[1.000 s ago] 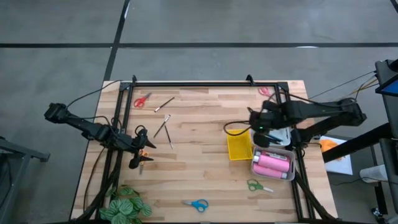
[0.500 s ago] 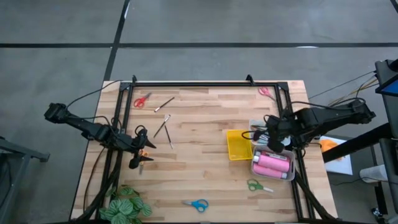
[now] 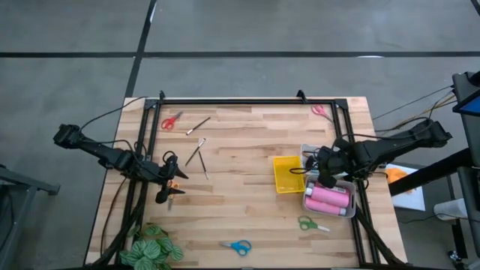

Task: Pick & Place Paint Supplies
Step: Put the black paint brush into the white bin

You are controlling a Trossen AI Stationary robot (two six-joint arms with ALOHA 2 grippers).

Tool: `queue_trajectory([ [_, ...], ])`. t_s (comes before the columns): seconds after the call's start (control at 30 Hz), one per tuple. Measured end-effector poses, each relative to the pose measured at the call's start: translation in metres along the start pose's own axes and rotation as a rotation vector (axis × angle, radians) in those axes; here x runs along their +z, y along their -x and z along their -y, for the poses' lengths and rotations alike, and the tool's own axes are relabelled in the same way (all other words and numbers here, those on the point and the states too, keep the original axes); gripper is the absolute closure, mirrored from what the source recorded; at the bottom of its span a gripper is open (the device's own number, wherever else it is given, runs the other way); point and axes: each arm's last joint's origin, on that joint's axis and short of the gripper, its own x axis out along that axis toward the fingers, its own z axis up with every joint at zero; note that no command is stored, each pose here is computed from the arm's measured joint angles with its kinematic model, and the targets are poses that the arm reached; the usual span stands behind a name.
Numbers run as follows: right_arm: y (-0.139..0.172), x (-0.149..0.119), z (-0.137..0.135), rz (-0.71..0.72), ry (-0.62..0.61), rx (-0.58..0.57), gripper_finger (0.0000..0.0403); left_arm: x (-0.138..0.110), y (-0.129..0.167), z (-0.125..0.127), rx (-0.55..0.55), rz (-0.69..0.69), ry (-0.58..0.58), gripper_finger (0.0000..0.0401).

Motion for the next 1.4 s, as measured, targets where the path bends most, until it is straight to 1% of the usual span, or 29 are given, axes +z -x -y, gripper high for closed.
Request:
queue_trajectory([
  [0.13,-0.013,-0.003,0.0,0.035,0.002,-0.041,0.0387,0.0,0.0,0.0,0.0,0.0,0.0,0.0101],
  [0.23,-0.018,-0.005,-0.001,0.041,-0.003,-0.038,0.0387,0.0,0.0,0.0,0.0,0.0,0.0,0.0101],
  [0.53,-0.026,-0.007,-0.002,0.051,-0.109,-0.029,0.0385,0.0,0.0,0.0,0.0,0.0,0.0,0.0101],
  [0.6,-0.026,-0.007,-0.002,0.053,-0.134,-0.025,0.0377,0.0,0.0,0.0,0.0,0.0,0.0,0.0101],
  [0.7,-0.026,-0.006,-0.003,0.063,-0.157,-0.015,0.0352,0.0,0.0,0.0,0.0,0.0,0.0,0.0101],
  [0.8,-0.026,-0.006,-0.003,0.061,-0.132,-0.018,0.0329,0.0,0.0,0.0,0.0,0.0,0.0,0.0101],
  [0.93,-0.026,-0.006,-0.003,0.061,-0.109,-0.017,0.0321,0.0,0.0,0.0,0.0,0.0,0.0,0.0101],
  [1.1,-0.021,-0.003,-0.004,0.072,-0.116,-0.005,0.032,0.0,0.0,0.0,0.0,0.0,0.0,0.0101],
  [1.23,-0.01,0.003,-0.004,0.097,-0.142,0.009,0.032,0.0,0.0,0.0,0.0,0.0,0.0,0.0101],
  [1.4,0.015,0.016,-0.005,0.197,-0.183,0.034,0.0319,0.0,0.0,0.0,0.0,0.0,0.0,0.0101],
])
